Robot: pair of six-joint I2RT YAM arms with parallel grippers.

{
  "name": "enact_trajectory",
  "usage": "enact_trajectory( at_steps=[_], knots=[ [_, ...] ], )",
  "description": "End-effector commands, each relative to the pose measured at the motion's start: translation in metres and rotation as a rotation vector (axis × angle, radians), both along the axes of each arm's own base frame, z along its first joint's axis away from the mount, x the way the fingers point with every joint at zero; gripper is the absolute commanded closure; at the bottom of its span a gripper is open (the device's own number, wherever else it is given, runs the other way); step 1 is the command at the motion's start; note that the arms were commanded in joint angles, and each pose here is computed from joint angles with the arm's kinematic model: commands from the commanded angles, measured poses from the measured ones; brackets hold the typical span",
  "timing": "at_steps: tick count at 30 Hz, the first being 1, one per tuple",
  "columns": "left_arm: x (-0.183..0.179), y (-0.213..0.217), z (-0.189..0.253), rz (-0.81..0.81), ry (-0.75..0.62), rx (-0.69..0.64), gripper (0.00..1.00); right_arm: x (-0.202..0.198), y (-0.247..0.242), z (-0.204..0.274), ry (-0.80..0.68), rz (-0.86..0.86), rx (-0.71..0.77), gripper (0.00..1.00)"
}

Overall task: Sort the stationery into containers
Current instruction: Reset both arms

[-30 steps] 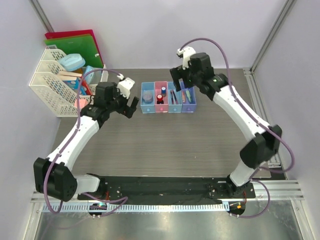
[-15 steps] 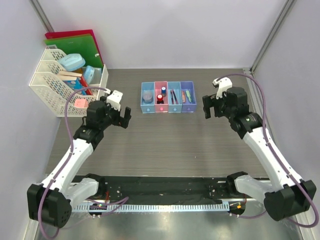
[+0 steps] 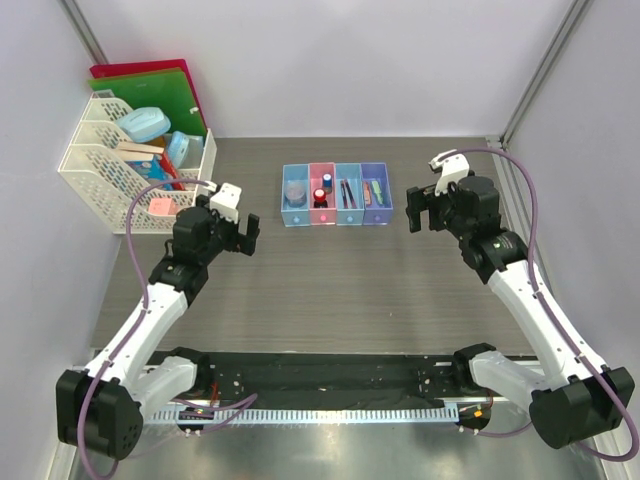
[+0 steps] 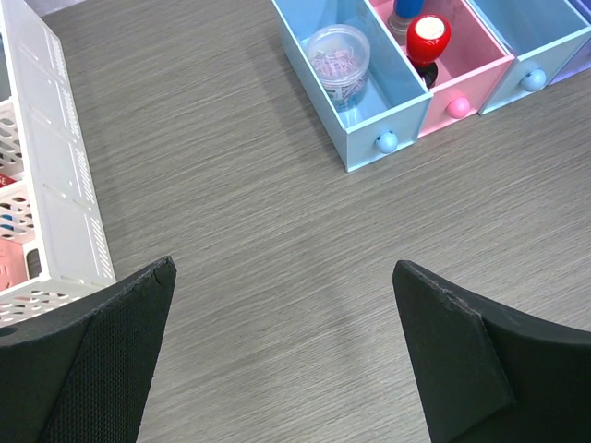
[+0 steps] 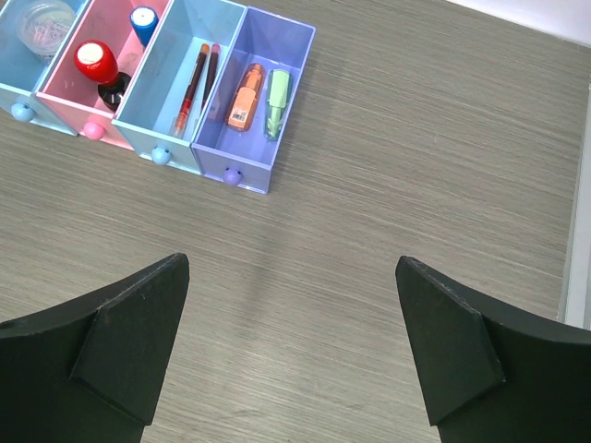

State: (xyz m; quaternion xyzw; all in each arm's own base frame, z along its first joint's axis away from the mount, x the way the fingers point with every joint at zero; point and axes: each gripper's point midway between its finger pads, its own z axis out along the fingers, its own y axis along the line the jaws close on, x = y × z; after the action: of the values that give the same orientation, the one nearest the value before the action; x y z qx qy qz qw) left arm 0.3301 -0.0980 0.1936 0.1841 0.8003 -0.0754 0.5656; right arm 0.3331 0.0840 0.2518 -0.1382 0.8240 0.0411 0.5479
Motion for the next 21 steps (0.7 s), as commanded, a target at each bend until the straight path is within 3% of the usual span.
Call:
enact_trajectory(
  at_steps=[1, 21],
  knots=[
    [0.0093, -0.0004, 0.0182, 0.013, -0.076, -0.034, 0.0, 0.0078, 0.0001, 0.0135, -0.058, -0.007, 0.014, 0.0],
    [0.0105, -0.0013, 0.0122, 0.015, -0.069, -0.038, 0.0, 0.0094, -0.0023, 0.0105, -0.057, -0.023, 0.01, 0.0]
  ],
)
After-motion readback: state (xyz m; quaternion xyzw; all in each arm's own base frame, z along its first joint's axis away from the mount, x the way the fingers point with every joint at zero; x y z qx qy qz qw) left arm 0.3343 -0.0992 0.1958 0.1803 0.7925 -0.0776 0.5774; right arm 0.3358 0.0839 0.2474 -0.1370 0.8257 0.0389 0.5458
